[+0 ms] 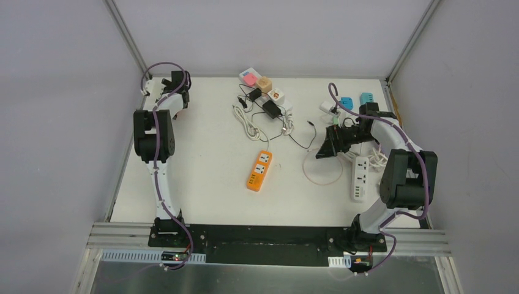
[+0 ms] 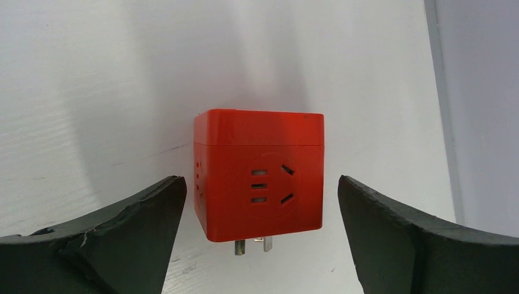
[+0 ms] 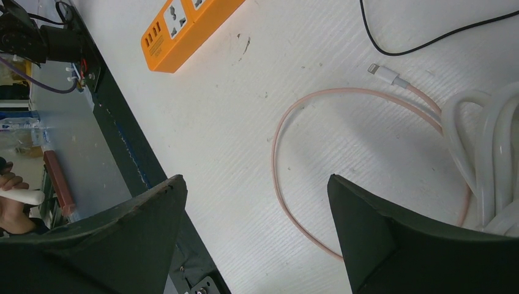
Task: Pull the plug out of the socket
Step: Place the plug at the corner of the board.
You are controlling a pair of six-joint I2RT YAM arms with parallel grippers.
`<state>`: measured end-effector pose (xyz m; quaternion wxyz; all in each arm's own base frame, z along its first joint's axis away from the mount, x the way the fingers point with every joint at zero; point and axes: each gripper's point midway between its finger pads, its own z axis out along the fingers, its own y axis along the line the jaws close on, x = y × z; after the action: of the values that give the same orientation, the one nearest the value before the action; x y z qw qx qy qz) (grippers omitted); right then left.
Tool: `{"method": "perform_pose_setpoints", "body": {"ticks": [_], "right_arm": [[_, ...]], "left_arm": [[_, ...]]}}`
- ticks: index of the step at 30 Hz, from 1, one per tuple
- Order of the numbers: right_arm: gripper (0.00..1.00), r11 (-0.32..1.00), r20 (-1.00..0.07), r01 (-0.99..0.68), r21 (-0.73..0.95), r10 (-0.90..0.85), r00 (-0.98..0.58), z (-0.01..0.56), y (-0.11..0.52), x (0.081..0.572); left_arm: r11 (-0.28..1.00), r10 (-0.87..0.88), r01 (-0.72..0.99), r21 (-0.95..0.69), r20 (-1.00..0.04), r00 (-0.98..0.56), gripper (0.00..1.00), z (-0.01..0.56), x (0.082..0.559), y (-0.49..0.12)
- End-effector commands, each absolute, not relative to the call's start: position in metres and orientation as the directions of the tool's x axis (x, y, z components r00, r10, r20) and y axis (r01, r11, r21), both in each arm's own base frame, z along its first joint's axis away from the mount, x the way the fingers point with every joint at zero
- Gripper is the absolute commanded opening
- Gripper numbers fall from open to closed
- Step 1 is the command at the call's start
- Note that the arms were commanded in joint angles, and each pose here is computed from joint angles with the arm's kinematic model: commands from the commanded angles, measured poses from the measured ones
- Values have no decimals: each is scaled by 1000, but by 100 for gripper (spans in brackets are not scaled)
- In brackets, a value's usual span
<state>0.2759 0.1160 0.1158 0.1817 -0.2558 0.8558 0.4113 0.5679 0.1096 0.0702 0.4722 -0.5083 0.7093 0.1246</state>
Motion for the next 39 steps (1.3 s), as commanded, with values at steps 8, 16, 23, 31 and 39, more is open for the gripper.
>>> {"method": "perform_pose_setpoints", "body": {"ticks": [8, 16, 23, 31, 39], "right_arm": [[89, 516, -576, -632, 578, -291, -764, 129, 114, 286], [89, 517, -584, -639, 569, -294, -757, 131, 114, 286], [89, 520, -596, -649, 555, -296, -747, 135, 113, 285], [89, 519, -609, -661, 542, -299, -734, 139, 113, 285], [89, 519, -636, -685, 511, -307, -708, 147, 112, 283]], "left_arm": [[478, -631, -778, -407, -775, 17, 99, 141, 556, 103], [513, -645, -730, -452, -764, 19, 99, 174, 541, 84], [572, -638, -670, -472, -770, -3, 99, 201, 534, 65], [702, -696, -285, -653, -714, -78, 99, 238, 540, -11], [572, -598, 502, -648, -749, -285, 99, 298, 501, -137]]}}
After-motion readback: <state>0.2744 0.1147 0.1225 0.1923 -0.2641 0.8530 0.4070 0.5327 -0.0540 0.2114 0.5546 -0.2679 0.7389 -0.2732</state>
